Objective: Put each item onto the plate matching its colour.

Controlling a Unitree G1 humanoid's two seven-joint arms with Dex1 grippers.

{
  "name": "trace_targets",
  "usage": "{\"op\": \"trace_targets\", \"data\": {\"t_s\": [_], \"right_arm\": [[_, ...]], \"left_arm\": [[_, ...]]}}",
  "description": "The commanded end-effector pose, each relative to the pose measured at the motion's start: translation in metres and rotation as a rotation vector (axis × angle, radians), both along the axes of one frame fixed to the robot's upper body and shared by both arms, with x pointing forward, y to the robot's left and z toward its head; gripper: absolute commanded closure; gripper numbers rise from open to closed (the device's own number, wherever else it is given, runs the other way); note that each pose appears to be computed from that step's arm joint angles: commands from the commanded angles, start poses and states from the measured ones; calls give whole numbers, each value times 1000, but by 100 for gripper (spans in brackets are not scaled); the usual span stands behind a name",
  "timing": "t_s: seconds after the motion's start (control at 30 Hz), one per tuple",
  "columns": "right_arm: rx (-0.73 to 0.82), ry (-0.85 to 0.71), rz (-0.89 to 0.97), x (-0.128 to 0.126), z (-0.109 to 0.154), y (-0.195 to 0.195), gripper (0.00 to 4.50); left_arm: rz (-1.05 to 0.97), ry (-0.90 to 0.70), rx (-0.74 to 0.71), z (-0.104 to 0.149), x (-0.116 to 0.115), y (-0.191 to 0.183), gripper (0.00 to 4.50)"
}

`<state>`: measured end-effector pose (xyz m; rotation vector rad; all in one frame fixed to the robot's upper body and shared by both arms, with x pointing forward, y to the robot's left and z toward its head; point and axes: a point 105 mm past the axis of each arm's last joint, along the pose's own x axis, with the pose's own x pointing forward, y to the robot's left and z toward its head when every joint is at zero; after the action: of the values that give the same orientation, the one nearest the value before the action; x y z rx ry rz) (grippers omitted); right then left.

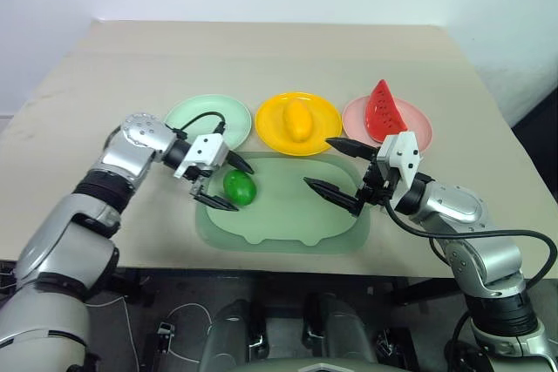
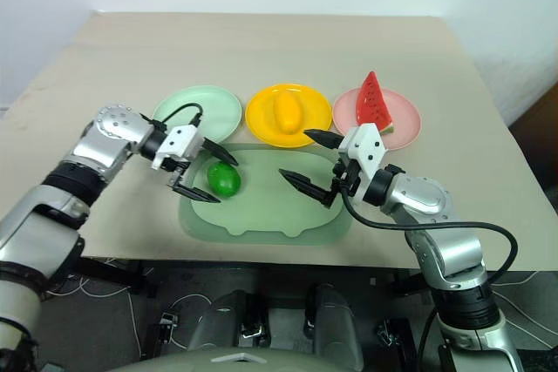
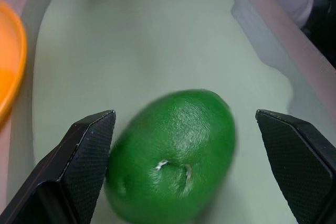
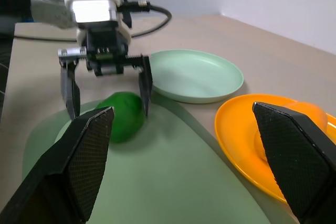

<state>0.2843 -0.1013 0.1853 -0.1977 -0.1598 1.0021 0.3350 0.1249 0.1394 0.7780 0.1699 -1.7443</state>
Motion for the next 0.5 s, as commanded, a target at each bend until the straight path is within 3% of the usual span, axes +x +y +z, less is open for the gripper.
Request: {"op": "trace_targets", "data": {"t_s": [0.03,0.07,0.17,0.3,0.5], "right_arm": [[-6,-69,-4,-1,15,-1,1],[-10,-71,-5,0,14,0,1],[-16,-78,-8,2,15,0,0],[-24,-83,-8,5,16,0,0],[-36,-93,-7,10,17,0,0]], "left_arm": [[1,-35,40,3,1,10,0],[8,-41,41,2,2,11,0],[35,-21,36,0,4,14,60],[50,-8,36,-3,2,19,178],[74,27,-5,-5,-2,22,181]]}}
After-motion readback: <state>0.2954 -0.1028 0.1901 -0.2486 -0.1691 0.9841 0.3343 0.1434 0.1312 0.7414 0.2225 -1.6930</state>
